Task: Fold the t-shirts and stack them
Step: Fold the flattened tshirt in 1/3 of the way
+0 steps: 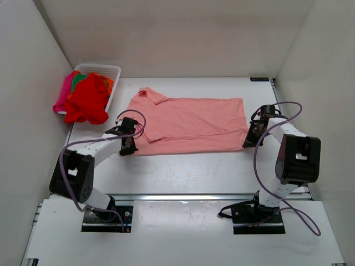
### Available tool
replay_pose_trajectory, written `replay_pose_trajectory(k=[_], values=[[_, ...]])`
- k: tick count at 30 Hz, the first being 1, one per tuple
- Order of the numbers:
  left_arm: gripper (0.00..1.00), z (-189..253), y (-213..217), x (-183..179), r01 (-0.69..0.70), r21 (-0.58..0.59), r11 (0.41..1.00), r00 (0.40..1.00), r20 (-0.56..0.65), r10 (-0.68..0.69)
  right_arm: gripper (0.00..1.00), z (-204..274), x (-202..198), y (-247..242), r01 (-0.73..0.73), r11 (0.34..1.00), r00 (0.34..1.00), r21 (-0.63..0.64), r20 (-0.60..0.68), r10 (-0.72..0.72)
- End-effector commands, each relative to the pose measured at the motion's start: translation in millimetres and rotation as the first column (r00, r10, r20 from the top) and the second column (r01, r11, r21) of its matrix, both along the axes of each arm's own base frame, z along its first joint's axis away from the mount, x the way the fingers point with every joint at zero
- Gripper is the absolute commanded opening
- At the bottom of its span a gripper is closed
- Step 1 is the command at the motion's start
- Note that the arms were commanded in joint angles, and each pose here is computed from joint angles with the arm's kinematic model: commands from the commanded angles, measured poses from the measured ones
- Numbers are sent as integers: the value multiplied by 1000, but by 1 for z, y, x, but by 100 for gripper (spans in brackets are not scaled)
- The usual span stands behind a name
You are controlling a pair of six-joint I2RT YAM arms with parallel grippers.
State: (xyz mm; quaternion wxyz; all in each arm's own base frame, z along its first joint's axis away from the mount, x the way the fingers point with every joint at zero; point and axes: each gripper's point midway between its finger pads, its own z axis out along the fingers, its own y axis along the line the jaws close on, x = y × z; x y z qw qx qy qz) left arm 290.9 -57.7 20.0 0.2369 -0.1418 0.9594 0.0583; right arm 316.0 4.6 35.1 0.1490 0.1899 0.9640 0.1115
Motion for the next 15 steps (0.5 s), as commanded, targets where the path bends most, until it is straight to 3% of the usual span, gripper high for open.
replay_pose_trajectory(k=[1, 7, 15], values=[[0, 14, 6, -31, 17, -5, 1000, 1000, -24, -18, 0, 8, -14, -6, -41, 999, 999, -20, -33, 41], [0, 30, 13, -65, 30, -37, 999, 999, -19, -30, 0, 8, -53, 4, -68, 997, 992, -23, -104, 65], [0, 45, -9, -104, 122, -95, 988, 991, -49, -127, 0, 17, -107, 19, -117, 993, 985, -28, -132, 112]])
